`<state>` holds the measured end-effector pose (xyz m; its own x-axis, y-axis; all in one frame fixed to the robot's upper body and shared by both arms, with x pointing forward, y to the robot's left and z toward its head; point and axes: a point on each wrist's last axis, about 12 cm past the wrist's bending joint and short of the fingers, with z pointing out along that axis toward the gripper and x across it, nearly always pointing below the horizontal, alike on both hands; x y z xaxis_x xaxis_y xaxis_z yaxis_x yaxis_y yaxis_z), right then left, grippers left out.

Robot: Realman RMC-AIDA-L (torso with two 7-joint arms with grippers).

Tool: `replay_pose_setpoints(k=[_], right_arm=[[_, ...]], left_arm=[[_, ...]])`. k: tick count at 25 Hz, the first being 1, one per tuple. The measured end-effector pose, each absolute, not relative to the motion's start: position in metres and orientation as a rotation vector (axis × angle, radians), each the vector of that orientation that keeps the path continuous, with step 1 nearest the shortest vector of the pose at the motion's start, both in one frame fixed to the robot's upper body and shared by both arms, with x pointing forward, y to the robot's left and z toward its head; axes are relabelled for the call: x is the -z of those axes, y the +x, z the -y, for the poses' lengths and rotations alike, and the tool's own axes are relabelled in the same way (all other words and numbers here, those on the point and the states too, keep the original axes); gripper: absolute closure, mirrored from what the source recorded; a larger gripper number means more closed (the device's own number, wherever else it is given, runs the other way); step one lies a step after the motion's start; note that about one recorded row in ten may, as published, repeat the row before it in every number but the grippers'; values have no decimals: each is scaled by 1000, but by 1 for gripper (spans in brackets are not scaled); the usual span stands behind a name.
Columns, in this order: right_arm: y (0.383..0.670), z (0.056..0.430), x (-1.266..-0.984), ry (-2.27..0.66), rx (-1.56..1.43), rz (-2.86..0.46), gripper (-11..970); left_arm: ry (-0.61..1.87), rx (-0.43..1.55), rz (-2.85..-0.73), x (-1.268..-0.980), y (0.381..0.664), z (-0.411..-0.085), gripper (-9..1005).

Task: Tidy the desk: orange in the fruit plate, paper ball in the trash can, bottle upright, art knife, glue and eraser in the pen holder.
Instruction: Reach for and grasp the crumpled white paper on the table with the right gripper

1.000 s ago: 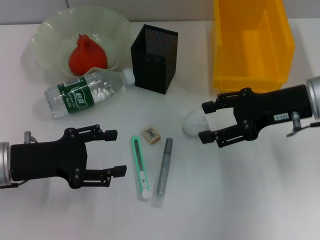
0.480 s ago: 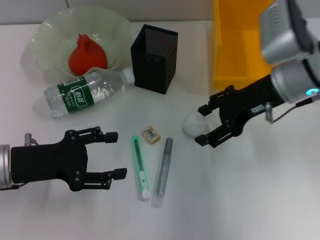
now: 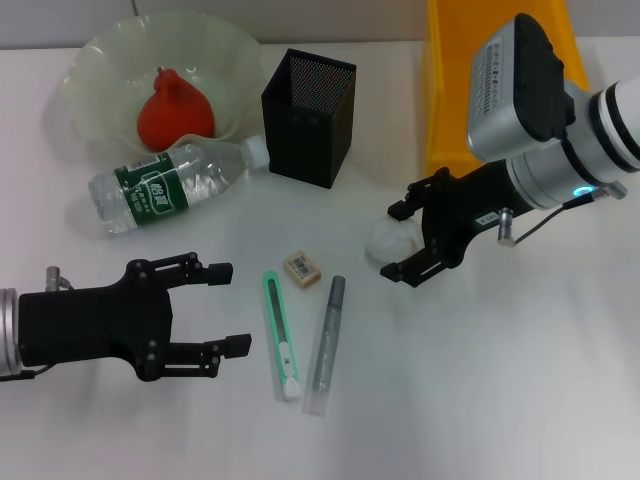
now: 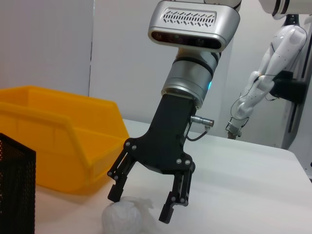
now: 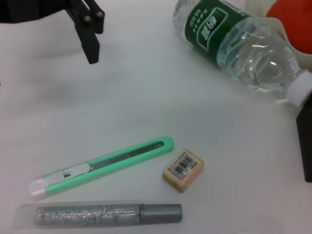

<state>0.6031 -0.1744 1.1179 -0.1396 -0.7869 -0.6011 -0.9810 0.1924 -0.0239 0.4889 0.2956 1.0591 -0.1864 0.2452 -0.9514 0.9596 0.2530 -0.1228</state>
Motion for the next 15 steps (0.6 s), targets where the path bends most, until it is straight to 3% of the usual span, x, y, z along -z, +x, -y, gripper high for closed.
replay_pose_setpoints(k=[15], right_arm=[[607,174,-1130,-1638,-496,-1963,128]], left_arm=[[1131,1010,-1634,-1059,489,-295,154]])
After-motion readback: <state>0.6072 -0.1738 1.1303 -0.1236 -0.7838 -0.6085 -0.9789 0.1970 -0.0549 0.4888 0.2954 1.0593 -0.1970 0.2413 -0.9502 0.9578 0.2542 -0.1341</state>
